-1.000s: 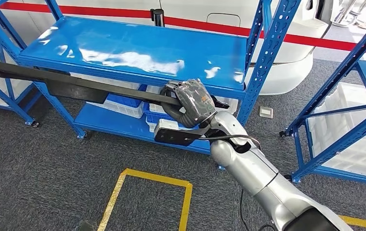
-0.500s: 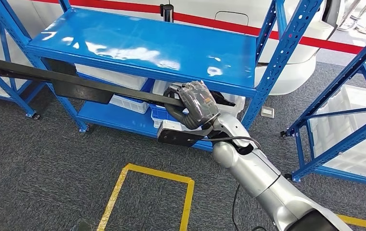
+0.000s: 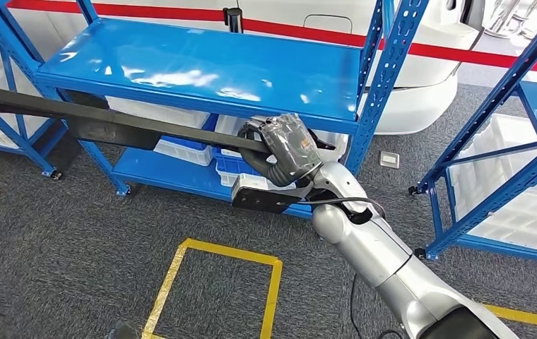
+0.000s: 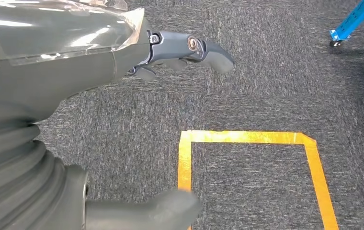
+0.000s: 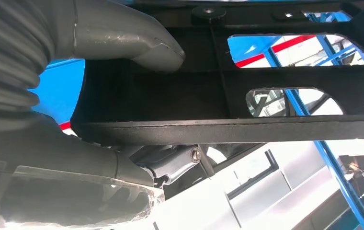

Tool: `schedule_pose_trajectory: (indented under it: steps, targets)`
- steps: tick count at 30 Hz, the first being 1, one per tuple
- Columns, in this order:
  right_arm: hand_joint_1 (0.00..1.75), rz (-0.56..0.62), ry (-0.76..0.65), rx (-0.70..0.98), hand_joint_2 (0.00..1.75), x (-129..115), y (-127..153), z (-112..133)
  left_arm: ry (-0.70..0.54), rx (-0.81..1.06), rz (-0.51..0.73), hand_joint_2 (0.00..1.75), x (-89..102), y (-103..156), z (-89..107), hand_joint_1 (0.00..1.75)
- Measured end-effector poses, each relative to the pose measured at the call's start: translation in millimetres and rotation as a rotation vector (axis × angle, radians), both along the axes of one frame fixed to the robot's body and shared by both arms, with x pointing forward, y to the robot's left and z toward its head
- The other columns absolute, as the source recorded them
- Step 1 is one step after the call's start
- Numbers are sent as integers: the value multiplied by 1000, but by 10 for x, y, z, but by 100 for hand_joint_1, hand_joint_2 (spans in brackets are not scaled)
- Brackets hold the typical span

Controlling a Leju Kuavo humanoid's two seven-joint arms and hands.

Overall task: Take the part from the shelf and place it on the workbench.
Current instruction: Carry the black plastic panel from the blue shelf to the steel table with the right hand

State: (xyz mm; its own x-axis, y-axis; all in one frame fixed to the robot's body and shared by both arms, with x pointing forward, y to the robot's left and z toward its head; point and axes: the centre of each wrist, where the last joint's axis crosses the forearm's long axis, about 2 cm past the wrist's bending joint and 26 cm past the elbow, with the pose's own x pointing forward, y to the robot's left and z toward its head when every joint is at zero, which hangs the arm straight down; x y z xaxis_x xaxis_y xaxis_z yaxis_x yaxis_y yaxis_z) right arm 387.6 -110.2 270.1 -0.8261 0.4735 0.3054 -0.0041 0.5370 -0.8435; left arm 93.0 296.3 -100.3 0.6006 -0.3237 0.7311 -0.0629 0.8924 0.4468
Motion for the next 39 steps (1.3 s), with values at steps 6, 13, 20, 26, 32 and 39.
schedule_pose_trajectory:
  steps: [6,13,20,26,32,39]
  targets:
    - [166,1,-6,3,175,-4,-1,13,-1,4,-5,175,0,3,0,0]
    - [166,-1,-15,4,175,-5,-44,2,-7,6,-8,175,15,5,4,0]
    - [166,0,-15,2,175,-12,-62,-19,-7,10,-10,175,13,16,3,0]
    - [166,2,-19,1,175,-17,-55,-16,-7,9,-12,175,10,10,3,0]
    - [166,5,-16,6,175,-19,-54,-15,-7,9,-11,175,10,9,3,0]
    - [166,9,-23,4,175,-21,-52,-12,-10,10,-10,175,10,10,3,0]
